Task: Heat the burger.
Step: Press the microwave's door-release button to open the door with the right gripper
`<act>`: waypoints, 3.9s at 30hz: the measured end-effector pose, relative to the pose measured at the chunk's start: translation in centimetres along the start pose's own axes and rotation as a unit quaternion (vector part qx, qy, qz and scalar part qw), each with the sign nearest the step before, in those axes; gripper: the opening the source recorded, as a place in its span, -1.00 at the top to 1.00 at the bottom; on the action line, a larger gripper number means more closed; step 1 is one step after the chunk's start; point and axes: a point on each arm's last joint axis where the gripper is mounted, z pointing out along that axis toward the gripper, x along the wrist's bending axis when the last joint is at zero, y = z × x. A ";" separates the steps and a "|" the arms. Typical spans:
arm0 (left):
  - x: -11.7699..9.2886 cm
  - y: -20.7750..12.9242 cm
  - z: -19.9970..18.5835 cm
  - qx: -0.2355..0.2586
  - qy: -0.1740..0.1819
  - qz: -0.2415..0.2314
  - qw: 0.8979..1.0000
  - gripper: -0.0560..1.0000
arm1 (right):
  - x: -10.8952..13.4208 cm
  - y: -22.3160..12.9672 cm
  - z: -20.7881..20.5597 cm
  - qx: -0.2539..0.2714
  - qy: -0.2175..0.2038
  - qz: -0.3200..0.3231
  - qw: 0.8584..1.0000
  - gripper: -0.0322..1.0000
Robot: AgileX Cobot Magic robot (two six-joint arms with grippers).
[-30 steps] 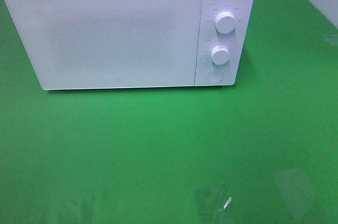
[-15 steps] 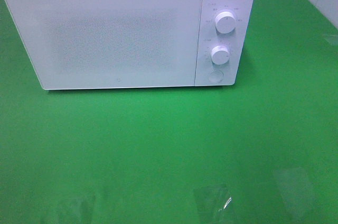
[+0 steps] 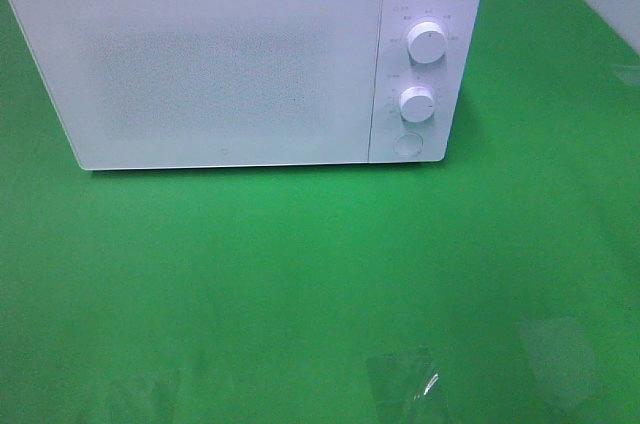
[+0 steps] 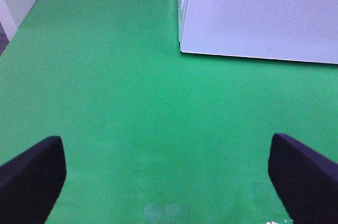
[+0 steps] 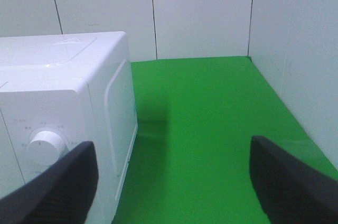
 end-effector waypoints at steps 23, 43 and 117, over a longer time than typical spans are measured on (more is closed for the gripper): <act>0.0 0.0 0.0 0.000 0.000 0.000 1.000 -0.96 | 0.5 -6.2 4.4 0.011 -0.022 0.006 1.000 -0.53; 0.0 0.0 0.0 0.000 0.000 0.000 1.000 -0.96 | 8.4 -11.9 3.5 0.091 0.016 -0.040 0.995 -0.53; 0.0 0.0 0.0 0.000 0.000 0.000 1.000 -0.96 | 14.7 -14.3 6.6 0.127 -0.068 0.691 0.708 0.94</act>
